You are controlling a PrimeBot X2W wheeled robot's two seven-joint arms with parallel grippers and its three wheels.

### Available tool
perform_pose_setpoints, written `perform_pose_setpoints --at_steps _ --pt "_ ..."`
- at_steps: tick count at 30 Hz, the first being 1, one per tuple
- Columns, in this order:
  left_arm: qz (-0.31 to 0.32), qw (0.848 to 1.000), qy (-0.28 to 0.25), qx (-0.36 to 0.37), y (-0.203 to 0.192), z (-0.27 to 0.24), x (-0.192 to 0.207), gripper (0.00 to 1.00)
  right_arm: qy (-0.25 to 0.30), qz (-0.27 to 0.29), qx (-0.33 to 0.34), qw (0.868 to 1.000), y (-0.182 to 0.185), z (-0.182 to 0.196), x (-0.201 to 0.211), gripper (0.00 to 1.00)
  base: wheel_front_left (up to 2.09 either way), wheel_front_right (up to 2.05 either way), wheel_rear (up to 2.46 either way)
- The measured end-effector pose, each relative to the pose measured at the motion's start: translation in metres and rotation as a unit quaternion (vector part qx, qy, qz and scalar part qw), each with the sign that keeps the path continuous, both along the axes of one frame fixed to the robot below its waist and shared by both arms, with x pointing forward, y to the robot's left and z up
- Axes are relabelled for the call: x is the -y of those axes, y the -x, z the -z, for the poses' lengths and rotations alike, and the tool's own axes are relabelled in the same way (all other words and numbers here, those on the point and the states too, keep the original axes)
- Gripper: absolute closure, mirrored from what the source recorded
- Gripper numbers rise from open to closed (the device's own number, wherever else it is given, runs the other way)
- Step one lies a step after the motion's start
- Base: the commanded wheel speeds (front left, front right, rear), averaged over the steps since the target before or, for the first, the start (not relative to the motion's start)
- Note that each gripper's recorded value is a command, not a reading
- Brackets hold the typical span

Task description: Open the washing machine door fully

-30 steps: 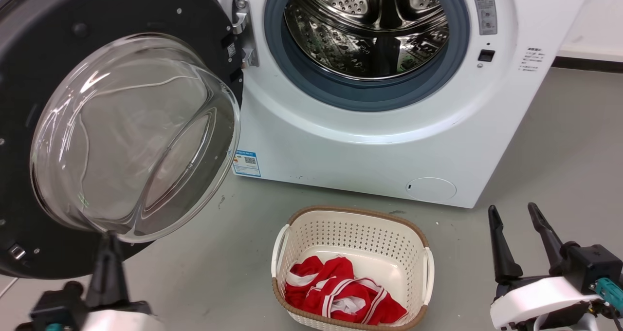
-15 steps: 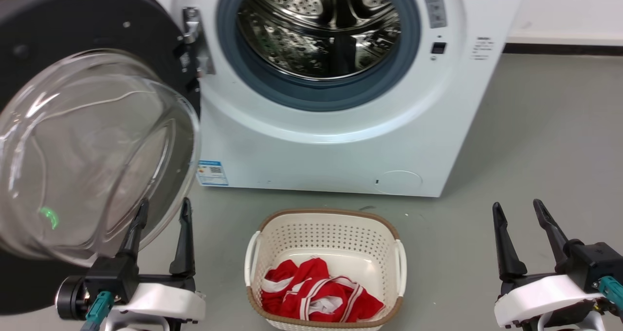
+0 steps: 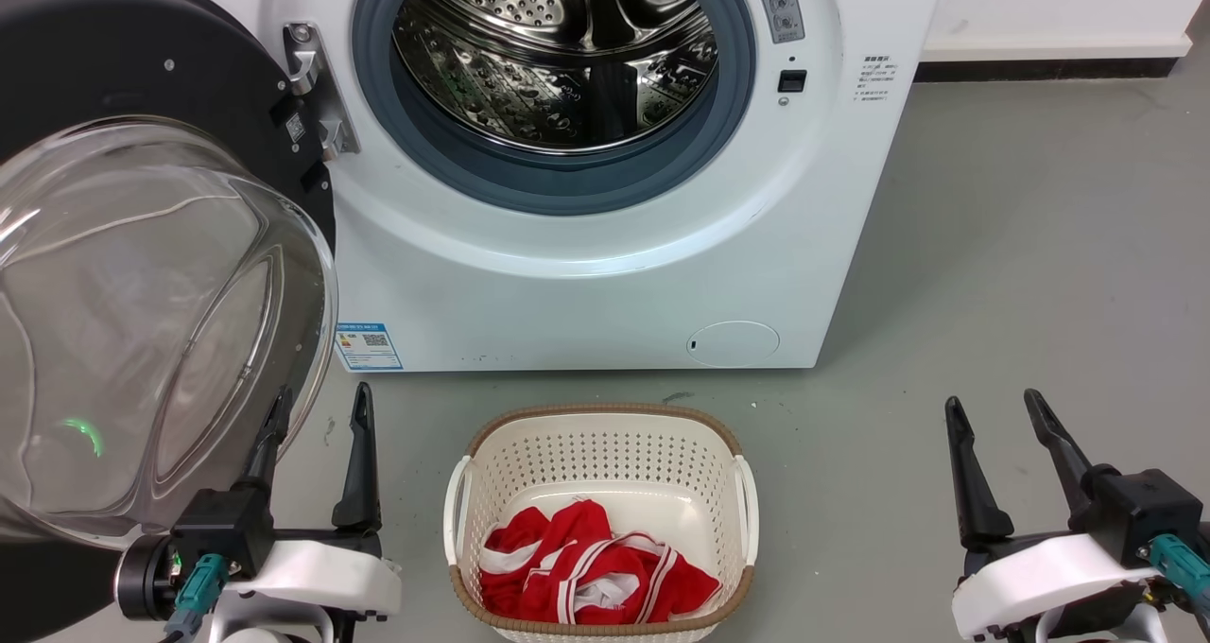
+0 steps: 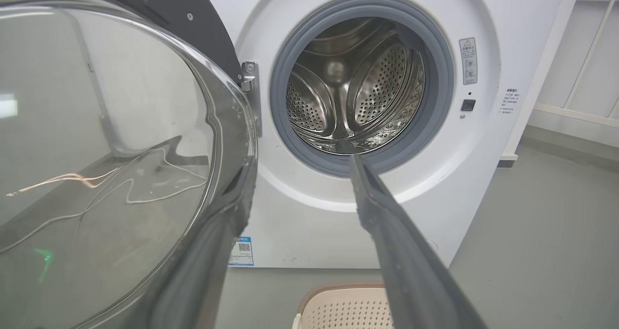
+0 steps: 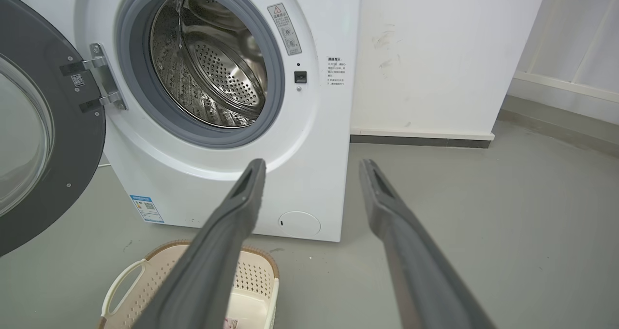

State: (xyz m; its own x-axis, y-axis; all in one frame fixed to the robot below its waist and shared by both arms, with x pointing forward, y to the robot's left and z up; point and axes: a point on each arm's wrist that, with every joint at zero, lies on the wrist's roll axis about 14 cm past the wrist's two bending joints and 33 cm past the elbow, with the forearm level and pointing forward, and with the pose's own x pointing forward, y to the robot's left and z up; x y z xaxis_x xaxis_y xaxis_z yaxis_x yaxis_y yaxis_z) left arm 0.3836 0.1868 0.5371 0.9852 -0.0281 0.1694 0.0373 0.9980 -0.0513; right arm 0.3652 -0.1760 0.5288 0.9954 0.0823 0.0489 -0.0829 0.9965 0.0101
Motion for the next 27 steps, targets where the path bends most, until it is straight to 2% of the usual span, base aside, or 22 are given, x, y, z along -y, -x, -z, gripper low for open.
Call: perform_pose_setpoints --at_steps 27 --pt "-0.006 1.0 0.003 -0.006 0.0011 0.004 -0.0056 0.0 -0.006 -0.007 -0.003 1.0 -0.001 0.0024 -0.0046 0.0 0.0 0.0 0.0"
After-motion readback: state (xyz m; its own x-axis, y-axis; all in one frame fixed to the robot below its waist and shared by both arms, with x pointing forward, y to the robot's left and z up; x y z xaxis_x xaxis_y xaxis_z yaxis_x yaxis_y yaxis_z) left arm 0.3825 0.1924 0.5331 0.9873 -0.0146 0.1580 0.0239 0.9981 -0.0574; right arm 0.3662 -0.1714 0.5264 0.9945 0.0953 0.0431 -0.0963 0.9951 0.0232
